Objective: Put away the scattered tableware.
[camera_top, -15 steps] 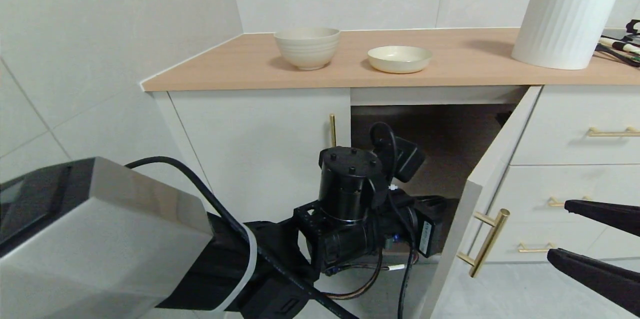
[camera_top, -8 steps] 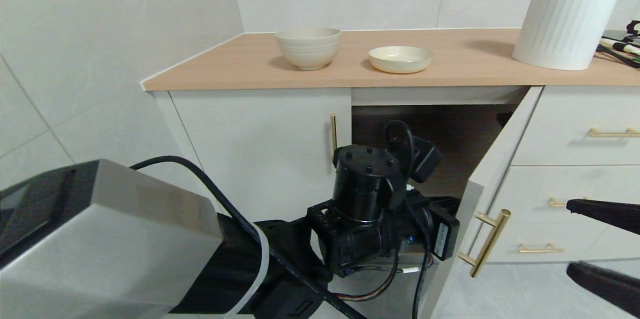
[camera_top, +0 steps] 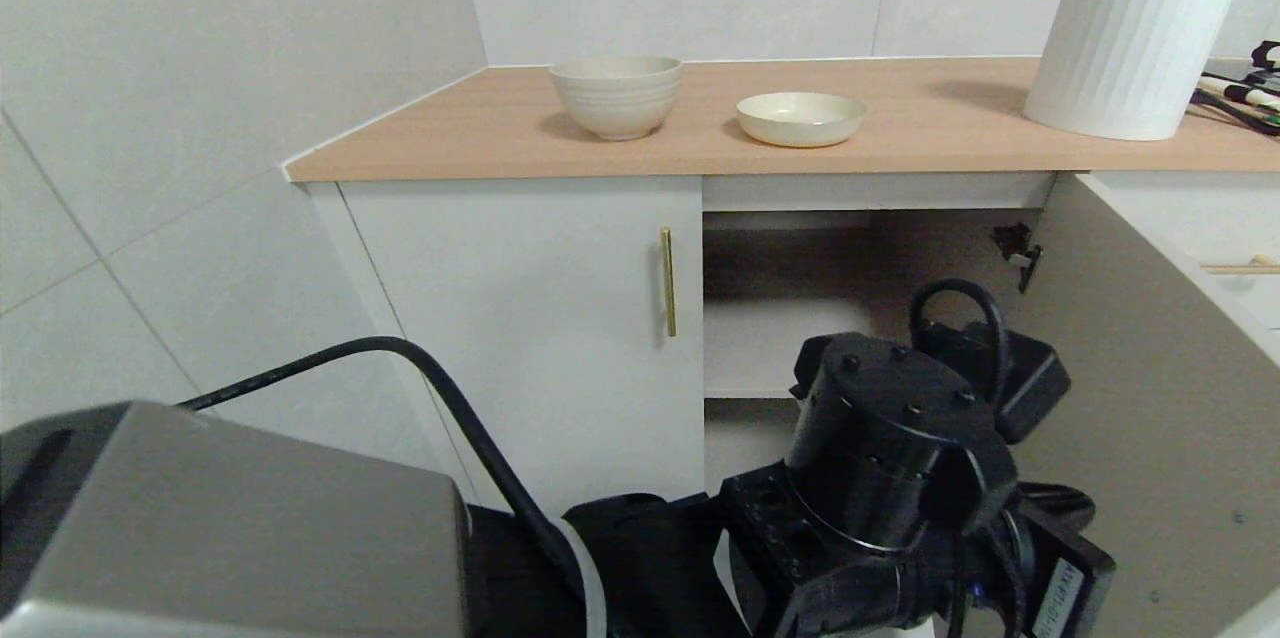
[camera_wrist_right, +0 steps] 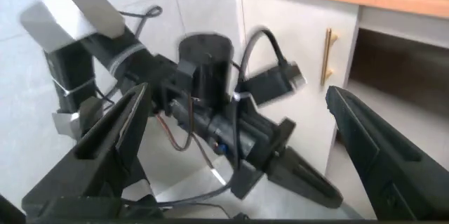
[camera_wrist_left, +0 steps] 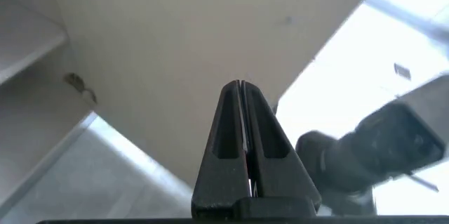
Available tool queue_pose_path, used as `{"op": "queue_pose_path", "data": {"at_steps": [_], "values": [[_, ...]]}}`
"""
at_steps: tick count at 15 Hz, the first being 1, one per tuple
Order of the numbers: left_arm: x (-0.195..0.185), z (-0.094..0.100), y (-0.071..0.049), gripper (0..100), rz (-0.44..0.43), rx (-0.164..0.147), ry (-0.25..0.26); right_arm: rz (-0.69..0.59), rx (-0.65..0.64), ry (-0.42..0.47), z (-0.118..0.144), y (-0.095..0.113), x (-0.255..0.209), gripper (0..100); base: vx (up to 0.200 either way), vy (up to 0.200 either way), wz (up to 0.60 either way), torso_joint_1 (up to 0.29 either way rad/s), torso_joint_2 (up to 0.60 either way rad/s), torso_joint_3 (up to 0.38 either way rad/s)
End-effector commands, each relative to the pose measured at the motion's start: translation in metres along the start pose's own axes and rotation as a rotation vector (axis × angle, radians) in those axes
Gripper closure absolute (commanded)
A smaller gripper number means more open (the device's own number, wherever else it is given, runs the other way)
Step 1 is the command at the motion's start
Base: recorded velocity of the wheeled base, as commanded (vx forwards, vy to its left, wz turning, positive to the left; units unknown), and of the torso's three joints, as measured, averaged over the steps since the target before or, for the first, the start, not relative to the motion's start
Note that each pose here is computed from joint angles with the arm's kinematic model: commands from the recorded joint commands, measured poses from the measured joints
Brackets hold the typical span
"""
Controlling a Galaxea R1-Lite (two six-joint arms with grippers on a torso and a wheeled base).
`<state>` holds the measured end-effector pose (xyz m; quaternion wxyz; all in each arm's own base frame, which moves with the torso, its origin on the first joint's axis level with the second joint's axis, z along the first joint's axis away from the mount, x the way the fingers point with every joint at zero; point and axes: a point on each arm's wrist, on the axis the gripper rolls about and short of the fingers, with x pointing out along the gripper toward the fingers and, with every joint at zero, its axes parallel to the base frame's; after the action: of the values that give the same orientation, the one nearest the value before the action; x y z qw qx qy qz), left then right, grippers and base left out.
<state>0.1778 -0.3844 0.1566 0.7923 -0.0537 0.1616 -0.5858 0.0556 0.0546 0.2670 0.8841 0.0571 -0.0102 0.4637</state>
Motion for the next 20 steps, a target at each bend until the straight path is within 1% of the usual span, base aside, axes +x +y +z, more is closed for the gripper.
{"op": "queue_pose_path", "data": {"at_steps": [1, 2, 4, 5, 6, 7, 8, 9, 10, 11, 12, 13, 14, 15, 16, 17, 18, 19, 20], "values": [[-0.003, 0.007, -0.005, 100, -0.012, 0.004, -0.027, -0.007, 0.002, 0.002, 0.001, -0.001, 0.001, 0, 0.000, 0.000, 0.00, 0.000, 0.00, 0.000], [-0.010, 0.012, -0.002, 100, 0.011, 0.004, -0.057, -0.015, 0.007, 0.018, -0.001, -0.002, 0.005, 0, 0.000, 0.000, 0.00, 0.000, 0.00, 0.000], [-0.033, 0.021, 0.014, 100, 0.084, -0.005, -0.082, -0.042, 0.017, 0.051, -0.004, -0.007, 0.014, 0, 0.000, 0.000, 0.00, 0.000, 0.00, 0.000], [-0.057, 0.029, 0.028, 100, 0.133, -0.013, -0.099, -0.054, 0.026, 0.078, -0.007, -0.010, 0.022, 0, 0.000, 0.000, 0.00, 0.000, 0.00, 0.000], [-0.083, 0.038, 0.039, 100, 0.181, -0.020, -0.125, -0.082, 0.034, 0.108, -0.009, -0.015, 0.032, 0, 0.000, 0.000, 0.00, 0.000, 0.00, 0.000], [-0.105, 0.044, 0.047, 100, 0.222, -0.025, -0.148, -0.106, 0.042, 0.129, -0.009, -0.020, 0.042, 0, 0.000, 0.000, 0.00, 0.000, 0.00, 0.000], [-0.139, 0.051, 0.056, 100, 0.284, -0.029, -0.186, -0.134, 0.053, 0.158, -0.010, -0.028, 0.055, 0, 0.000, 0.000, 0.00, 0.000, 0.00, 0.000], [-0.172, 0.054, 0.059, 100, 0.335, -0.030, -0.220, -0.156, 0.066, 0.177, -0.008, -0.036, 0.068, 0, 0.000, 0.000, 0.00, 0.000, 0.00, 0.000], [-0.203, 0.055, 0.061, 100, 0.391, -0.032, -0.253, -0.162, 0.073, 0.202, -0.009, -0.041, 0.082, 0, 0.000, 0.000, 0.00, 0.000, 0.00, 0.000], [-0.235, 0.053, 0.059, 100, 0.449, -0.027, -0.291, -0.162, 0.077, 0.215, -0.008, -0.046, 0.096, 0, 0.000, 0.000, 0.00, 0.000, 0.00, 0.000], [-0.260, 0.050, 0.057, 100, 0.498, -0.027, -0.318, -0.162, 0.079, 0.240, -0.011, -0.051, 0.107, 0, 0.000, 0.000, 0.00, 0.000, 0.00, 0.000], [-0.281, 0.044, 0.052, 100, 0.543, -0.028, -0.334, -0.164, 0.067, 0.259, -0.013, -0.056, 0.119, 0, 0.000, 0.000, 0.00, 0.000, 0.00, 0.000], [-0.294, 0.040, 0.048, 100, 0.569, -0.033, -0.336, -0.160, 0.050, 0.259, -0.013, -0.058, 0.125, 0, 0.000, 0.000, 0.00, 0.000, 0.00, 0.000], [-0.309, 0.031, 0.041, 100, 0.602, -0.040, -0.310, -0.158, 0.047, 0.235, -0.010, -0.059, 0.128, 0, 0.000, 0.000, 0.00, 0.000, 0.00, 0.000], [-0.318, 0.028, 0.038, 100, 0.630, -0.036, -0.291, -0.163, 0.061, 0.233, -0.013, -0.058, 0.124, 0, 0.000, 0.000, 0.00, 0.000, 0.00, 0.000], [-0.324, 0.027, 0.038, 100, 0.665, -0.038, -0.268, -0.178, 0.094, 0.236, -0.015, -0.059, 0.123, 0, 0.000, 0.000, 0.00, 0.000, 0.00, 0.000], [-0.326, 0.030, 0.036, 100, 0.671, -0.031, -0.263, -0.208, 0.096, 0.219, -0.011, -0.059, 0.121, 0, 0.000, 0.000, 0.00, 0.000, 0.00, 0.000], [-0.327, 0.030, 0.036, 100, 0.675, -0.040, -0.245, -0.259, 0.085, 0.198, -0.006, -0.059, 0.120, 0, 0.000, 0.000, 0.00, 0.000, 0.00, 0.000], [-0.327, 0.029, 0.036, 100, 0.677, -0.048, -0.230, -0.283, 0.082, 0.194, -0.005, -0.060, 0.120, 0, 0.000, 0.000, 0.00, 0.000, 0.00, 0.000]]}}
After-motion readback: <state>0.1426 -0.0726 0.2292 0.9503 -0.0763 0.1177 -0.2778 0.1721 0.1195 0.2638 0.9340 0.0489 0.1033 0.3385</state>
